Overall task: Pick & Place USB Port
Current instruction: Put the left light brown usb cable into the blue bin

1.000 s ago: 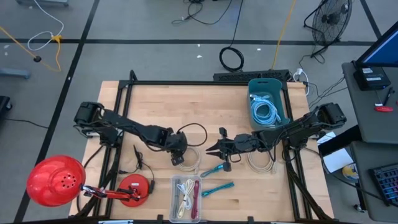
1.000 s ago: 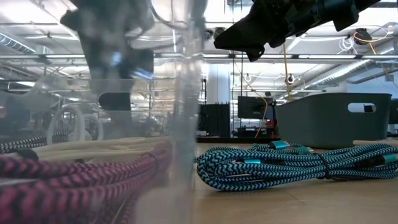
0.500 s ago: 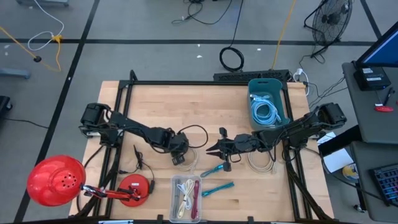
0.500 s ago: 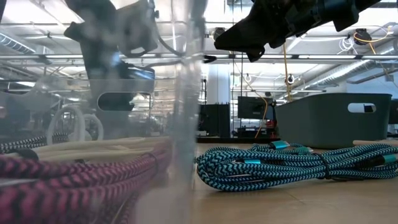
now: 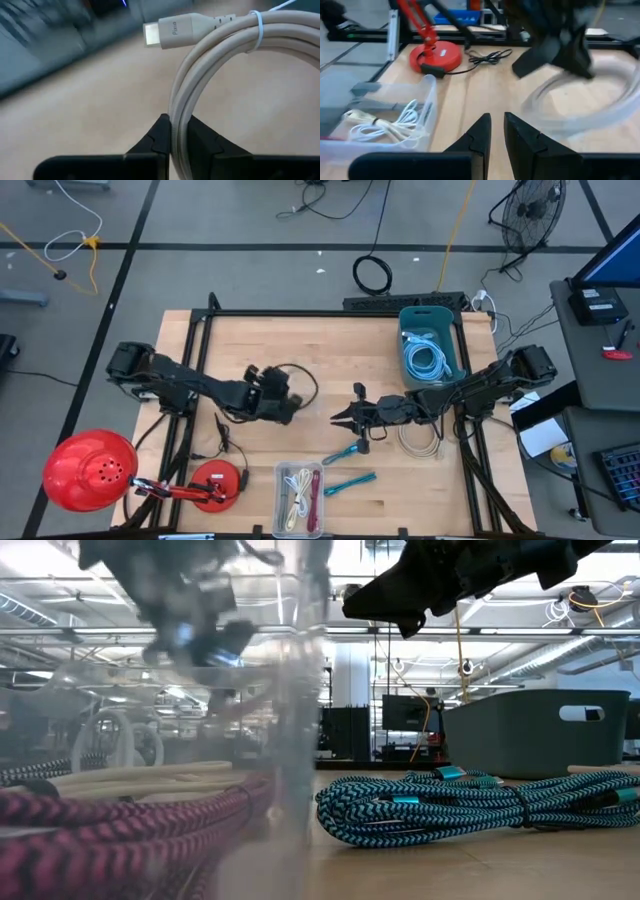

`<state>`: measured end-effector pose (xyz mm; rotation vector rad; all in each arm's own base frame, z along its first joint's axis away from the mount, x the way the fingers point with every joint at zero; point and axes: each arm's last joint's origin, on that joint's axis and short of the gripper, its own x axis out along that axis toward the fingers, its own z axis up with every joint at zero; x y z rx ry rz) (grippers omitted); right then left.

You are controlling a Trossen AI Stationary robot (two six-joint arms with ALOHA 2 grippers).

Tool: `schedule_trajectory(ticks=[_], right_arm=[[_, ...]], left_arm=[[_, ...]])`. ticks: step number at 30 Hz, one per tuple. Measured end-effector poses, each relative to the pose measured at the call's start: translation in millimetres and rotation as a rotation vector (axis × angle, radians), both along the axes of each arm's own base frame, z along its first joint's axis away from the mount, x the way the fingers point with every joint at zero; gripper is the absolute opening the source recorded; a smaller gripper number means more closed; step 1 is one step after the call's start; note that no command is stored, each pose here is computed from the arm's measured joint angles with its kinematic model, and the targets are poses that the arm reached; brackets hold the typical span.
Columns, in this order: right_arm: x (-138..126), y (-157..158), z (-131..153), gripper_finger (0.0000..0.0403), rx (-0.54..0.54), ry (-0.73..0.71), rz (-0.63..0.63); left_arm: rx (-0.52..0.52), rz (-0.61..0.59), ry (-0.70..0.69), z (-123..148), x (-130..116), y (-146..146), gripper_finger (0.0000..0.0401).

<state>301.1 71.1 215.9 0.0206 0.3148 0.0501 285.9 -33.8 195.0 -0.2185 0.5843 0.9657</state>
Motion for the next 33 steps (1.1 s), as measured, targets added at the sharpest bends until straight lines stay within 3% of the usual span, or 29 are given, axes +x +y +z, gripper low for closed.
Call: schedule_trajectory(ticks=[4,8,10,13,18,33], right_arm=[[2,-4,6,0.0043,0.003,-0.072,-0.166],[2,-9,9,0.0043,0.071,-0.216,-0.375],[0,-11,5,0.0043,0.064,-0.277,-0.421],[1,-11,5,0.0043,0.074,-0.383,-0.422],[7,-12,4,0.0061,0.053,-0.413,-0.426],[23,-24,19,0.0191,0.078,-0.456,-0.383]], left_arm=[[0.169,0.098,-0.222,23,-4,-13,0.0035],[0.319,0.145,-0.310,31,-6,-28,0.0035],[0.339,0.151,-0.335,34,-5,-31,0.0035],[0.345,0.148,-0.338,35,-5,-33,0.0035],[0.344,0.151,-0.340,35,-3,-31,0.0035],[0.341,0.115,-0.328,39,1,-33,0.0035]])
